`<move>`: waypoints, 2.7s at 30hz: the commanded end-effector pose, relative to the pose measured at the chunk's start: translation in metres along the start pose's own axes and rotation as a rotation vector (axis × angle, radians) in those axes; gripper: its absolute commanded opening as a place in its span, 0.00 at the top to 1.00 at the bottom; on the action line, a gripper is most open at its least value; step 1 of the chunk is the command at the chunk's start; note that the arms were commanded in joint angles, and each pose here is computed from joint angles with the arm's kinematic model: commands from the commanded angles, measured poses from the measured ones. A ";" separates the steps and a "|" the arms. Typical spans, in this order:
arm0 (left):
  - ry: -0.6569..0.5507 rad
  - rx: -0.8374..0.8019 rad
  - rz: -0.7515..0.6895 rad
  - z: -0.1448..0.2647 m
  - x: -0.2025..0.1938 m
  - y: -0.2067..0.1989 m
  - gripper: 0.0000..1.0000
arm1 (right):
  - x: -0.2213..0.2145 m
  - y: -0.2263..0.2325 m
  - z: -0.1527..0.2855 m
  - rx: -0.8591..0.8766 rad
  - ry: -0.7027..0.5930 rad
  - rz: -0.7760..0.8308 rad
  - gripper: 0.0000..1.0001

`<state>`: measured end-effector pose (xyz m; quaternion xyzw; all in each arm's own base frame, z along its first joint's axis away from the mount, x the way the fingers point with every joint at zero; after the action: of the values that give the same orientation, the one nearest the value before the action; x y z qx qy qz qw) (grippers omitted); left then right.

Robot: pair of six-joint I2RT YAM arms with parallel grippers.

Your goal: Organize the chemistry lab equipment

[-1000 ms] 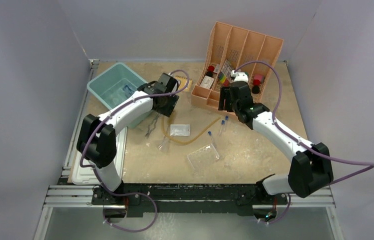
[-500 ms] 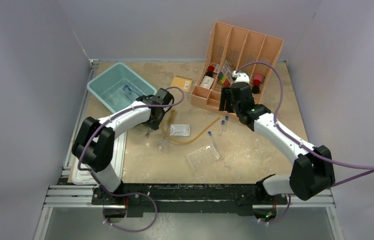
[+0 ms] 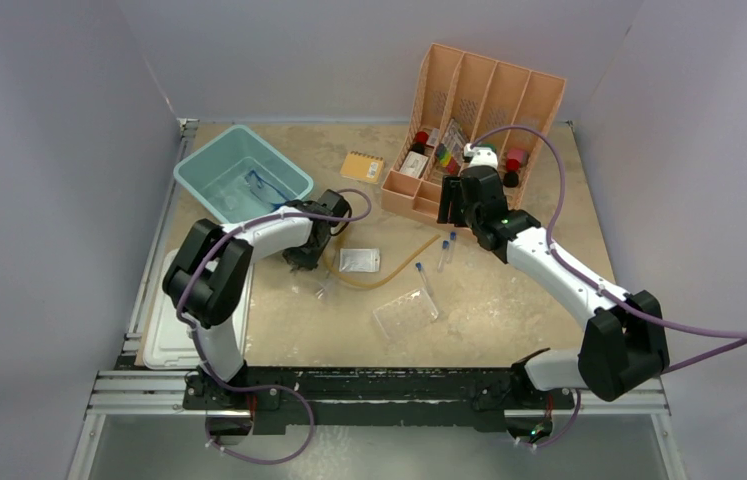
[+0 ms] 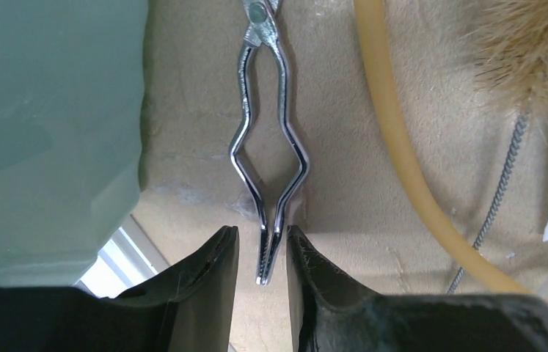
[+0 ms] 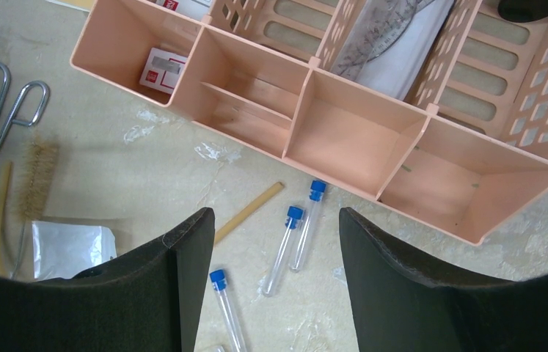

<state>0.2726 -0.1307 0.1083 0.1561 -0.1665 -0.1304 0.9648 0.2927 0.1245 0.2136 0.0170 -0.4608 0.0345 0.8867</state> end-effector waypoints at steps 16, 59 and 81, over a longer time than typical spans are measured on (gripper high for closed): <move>0.084 -0.067 -0.003 -0.007 -0.007 -0.010 1.00 | 0.015 -0.002 0.010 -0.001 -0.080 -0.036 0.36; -0.440 -0.345 0.612 0.081 0.094 -0.031 0.57 | 0.024 0.071 -0.049 0.431 0.108 -0.175 0.40; -0.360 -0.101 0.784 -0.003 0.142 -0.058 0.52 | -0.002 0.042 -0.034 0.079 0.116 -0.239 0.46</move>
<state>0.3763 -0.2209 0.1206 0.0270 -0.3595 0.1903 0.9131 0.3162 0.1767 0.1847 0.1292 -0.3843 -0.0361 0.9134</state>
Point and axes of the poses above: each gripper's point midway between its finger pads, its own z axis back along the fingers, its own y axis along the line the jaws close on, x = y × z, the point moved 9 cm from there along z, back along the fingers, and after that the axes turned 8 degrees about z, right-handed, at the moved point
